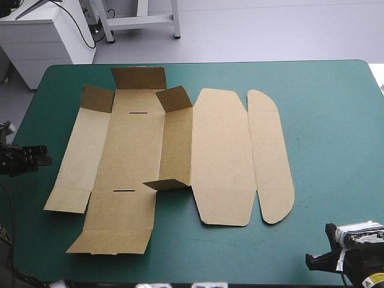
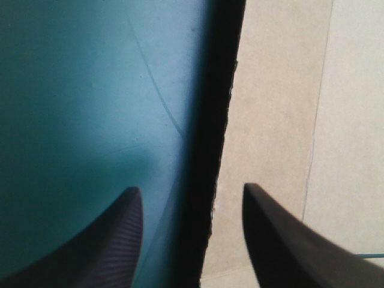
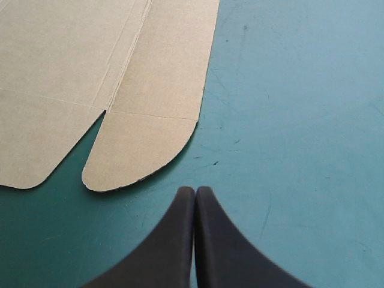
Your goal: Fold the box
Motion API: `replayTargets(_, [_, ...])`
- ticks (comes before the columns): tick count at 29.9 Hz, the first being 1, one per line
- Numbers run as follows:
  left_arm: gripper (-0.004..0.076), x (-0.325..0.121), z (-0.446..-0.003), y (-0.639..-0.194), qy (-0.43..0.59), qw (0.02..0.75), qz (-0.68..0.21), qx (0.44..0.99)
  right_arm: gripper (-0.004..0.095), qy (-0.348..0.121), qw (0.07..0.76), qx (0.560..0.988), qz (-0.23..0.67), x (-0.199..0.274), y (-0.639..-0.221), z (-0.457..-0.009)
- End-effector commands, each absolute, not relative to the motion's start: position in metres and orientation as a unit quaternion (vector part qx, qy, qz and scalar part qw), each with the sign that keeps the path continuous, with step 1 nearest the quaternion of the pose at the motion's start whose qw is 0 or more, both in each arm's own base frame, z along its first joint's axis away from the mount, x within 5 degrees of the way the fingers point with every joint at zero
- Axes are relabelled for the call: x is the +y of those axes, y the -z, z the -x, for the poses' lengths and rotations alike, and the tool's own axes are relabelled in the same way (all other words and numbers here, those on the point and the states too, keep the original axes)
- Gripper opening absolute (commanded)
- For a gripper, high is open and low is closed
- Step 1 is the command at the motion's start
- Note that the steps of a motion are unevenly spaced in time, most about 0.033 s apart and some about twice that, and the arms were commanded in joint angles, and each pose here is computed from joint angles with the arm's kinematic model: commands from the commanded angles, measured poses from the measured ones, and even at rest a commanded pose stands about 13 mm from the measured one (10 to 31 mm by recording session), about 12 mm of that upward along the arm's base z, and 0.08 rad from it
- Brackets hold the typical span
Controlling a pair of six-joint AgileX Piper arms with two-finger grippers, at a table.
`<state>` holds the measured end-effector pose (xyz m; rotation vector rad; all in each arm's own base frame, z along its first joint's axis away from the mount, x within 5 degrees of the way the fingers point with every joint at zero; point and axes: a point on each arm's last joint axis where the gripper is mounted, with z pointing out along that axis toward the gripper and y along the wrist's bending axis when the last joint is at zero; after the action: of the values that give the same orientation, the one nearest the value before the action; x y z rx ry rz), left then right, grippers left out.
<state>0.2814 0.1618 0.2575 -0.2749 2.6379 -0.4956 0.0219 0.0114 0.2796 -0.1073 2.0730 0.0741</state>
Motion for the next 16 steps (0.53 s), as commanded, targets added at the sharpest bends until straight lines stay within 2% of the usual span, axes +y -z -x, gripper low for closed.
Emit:
replayTargets(1, [0.0475, 0.158, -0.286, -0.268, 0.208, 0.236, 0.101, 0.944, -0.0020, -0.027, 0.540, 0.840, 0.043, 0.011, -0.291, -0.026])
replayTargets(9, [0.0473, 0.157, -0.294, -0.238, 0.282, 0.185, 0.089, 0.937, -0.0020, -0.030, 0.540, 0.840, 0.039, 0.011, -0.291, -0.026])
replayTargets(16, [0.0473, 0.146, -0.303, -0.230, 0.333, 0.184, 0.059, 0.923, -0.0019, -0.034, 0.539, 0.841, 0.032, 0.011, -0.291, -0.026])
